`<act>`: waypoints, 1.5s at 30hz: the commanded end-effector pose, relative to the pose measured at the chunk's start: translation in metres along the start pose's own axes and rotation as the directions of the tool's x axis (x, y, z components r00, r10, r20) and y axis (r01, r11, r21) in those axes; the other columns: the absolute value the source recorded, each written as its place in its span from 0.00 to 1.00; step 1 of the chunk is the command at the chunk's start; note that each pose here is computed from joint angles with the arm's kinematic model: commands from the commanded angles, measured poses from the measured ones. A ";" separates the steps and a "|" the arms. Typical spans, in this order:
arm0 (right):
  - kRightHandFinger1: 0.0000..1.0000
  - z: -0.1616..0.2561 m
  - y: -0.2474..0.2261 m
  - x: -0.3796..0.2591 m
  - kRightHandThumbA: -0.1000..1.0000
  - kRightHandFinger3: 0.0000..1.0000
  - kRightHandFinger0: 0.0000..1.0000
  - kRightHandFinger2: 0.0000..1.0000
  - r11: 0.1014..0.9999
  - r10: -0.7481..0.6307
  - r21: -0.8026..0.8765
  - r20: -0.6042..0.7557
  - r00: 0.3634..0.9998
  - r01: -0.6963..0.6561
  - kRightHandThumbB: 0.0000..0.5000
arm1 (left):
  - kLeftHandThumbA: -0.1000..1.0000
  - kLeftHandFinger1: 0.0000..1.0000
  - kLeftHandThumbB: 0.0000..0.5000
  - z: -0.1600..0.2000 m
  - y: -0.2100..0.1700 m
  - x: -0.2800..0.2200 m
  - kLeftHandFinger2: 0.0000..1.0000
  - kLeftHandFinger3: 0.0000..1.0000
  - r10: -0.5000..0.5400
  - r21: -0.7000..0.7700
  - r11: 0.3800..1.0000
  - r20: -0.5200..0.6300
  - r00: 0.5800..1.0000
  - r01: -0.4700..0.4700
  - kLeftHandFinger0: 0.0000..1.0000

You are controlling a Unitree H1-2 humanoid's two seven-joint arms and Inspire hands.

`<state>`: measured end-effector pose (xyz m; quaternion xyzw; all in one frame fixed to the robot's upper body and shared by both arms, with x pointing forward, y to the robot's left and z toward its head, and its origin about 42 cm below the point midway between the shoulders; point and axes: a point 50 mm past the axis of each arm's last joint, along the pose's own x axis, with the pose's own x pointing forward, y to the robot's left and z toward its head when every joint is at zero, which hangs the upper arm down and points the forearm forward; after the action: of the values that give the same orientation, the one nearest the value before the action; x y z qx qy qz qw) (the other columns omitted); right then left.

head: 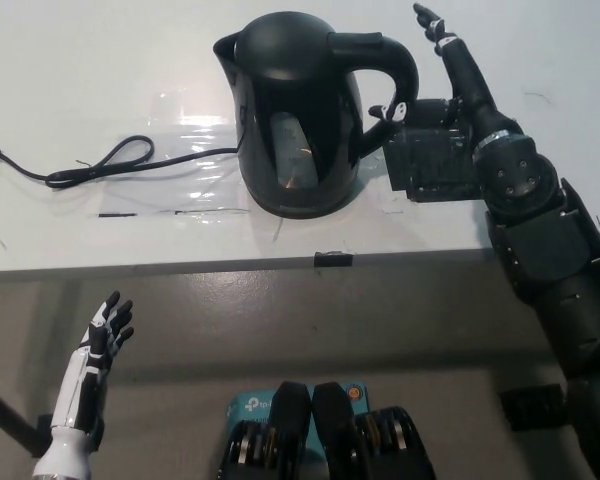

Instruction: Use the right hand to grab the handle of the kettle from the base and place it on the right side

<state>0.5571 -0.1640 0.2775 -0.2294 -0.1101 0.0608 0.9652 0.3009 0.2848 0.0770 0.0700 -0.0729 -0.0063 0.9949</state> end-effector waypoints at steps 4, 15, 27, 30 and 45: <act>1.00 0.041 -0.009 0.021 0.97 1.00 1.00 1.00 0.999 -0.048 -0.005 0.127 0.991 0.049 0.64 | 1.00 1.00 1.00 0.015 0.005 0.007 1.00 1.00 0.000 0.017 1.000 0.073 0.997 -0.001 1.00; 1.00 0.058 -0.001 0.029 0.96 1.00 1.00 1.00 0.998 -0.055 0.044 0.159 0.986 0.049 0.65 | 1.00 1.00 1.00 0.018 0.007 0.010 1.00 1.00 0.000 0.014 1.000 0.087 0.996 -0.001 1.00; 1.00 0.070 0.010 0.027 0.72 1.00 1.00 1.00 0.981 -0.176 0.116 0.229 0.957 0.152 0.47 | 1.00 1.00 1.00 0.020 0.008 0.011 1.00 1.00 -0.006 0.011 1.000 0.083 0.997 0.006 1.00; 0.43 0.076 0.012 0.029 0.26 0.66 0.31 0.58 0.972 -0.234 0.060 0.239 0.942 0.226 0.39 | 1.00 1.00 1.00 0.020 0.008 0.011 1.00 1.00 -0.004 0.010 1.000 0.087 0.996 0.003 1.00; 0.27 0.080 0.023 0.032 0.00 0.80 0.00 0.67 0.920 -0.310 -0.141 0.306 0.900 0.365 0.31 | 1.00 1.00 1.00 0.024 0.009 0.017 1.00 1.00 -0.001 0.012 1.000 0.098 0.995 -0.001 1.00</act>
<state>0.5600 -0.1156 0.2803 -0.2850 -0.1828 -0.0329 0.9404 0.3076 0.2827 0.0863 0.0699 -0.0879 -0.0109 0.9936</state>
